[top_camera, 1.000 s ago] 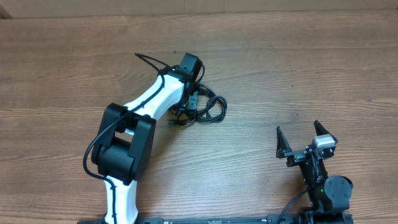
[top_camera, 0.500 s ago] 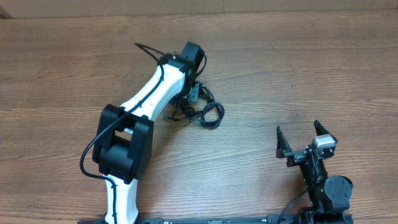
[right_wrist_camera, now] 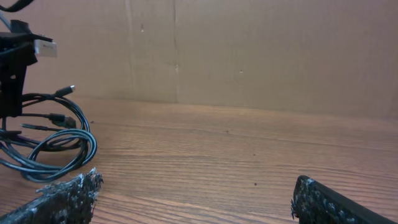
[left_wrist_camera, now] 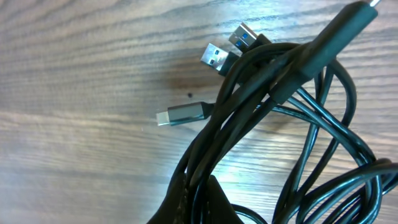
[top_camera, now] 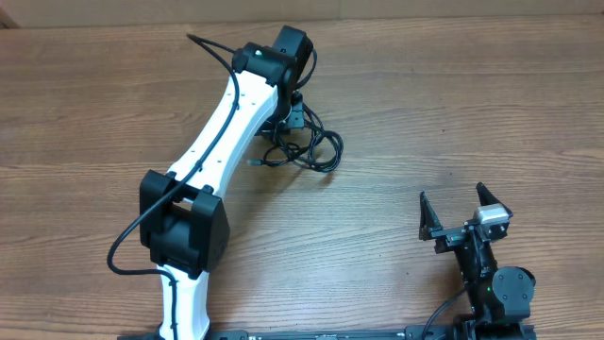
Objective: Untangle cables
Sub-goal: 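Lift the grasped cables upward with the left gripper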
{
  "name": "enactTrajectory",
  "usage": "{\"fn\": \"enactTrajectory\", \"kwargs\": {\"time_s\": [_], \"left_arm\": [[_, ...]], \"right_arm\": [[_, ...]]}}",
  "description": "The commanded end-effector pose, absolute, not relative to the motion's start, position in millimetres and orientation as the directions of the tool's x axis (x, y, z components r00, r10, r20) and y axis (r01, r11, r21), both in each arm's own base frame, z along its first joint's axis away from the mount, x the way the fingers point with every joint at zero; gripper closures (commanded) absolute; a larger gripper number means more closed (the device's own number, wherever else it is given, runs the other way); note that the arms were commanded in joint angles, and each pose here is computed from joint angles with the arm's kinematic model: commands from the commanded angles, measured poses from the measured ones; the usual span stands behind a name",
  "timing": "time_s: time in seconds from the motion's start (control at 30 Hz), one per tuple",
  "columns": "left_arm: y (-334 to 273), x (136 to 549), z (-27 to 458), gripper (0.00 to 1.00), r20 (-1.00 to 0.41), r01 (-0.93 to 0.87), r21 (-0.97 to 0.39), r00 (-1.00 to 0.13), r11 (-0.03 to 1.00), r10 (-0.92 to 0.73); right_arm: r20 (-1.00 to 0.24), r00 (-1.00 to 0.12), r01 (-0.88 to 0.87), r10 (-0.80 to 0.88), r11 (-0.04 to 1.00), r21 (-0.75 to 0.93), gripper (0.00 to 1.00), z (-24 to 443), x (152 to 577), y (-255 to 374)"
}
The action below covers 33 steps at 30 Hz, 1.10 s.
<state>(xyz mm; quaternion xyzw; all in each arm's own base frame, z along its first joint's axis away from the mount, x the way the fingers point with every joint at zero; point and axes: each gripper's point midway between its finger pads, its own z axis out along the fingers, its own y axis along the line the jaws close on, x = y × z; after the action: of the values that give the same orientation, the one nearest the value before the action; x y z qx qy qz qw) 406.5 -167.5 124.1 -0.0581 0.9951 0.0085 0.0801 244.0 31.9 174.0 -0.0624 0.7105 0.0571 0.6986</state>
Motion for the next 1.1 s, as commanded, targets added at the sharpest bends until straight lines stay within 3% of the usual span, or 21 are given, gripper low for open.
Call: {"fn": "enactTrajectory", "kwargs": {"time_s": [0.0,0.17,0.7,0.93,1.07], "left_arm": [[-179,401,131,0.96,-0.119,-0.280,-0.067,-0.951,0.958,-0.286],[-178,384,129,0.96,-0.042,-0.395,-0.056,-0.916,0.917,-0.398],[-165,345,130,0.96,0.085,-0.412,0.053,-0.906,0.909,-0.416],[-157,329,132,0.96,0.098,-0.616,0.140,-0.771,0.775,-0.630],[-156,328,132,0.96,0.094,-0.640,0.149,-0.750,0.754,-0.655]], "right_arm": [[-1.000,-0.012,-0.181,-0.010,0.983,-0.008,0.00,172,244,35],[-1.000,-0.012,-0.181,-0.010,0.983,-0.008,0.00,172,244,35],[-1.000,-0.012,-0.181,-0.010,0.983,-0.008,0.00,172,244,35],[-1.000,-0.012,-0.181,-0.010,0.983,-0.008,0.00,172,244,35],[-1.000,-0.012,-0.181,-0.010,0.983,-0.008,0.00,172,244,35]]}}
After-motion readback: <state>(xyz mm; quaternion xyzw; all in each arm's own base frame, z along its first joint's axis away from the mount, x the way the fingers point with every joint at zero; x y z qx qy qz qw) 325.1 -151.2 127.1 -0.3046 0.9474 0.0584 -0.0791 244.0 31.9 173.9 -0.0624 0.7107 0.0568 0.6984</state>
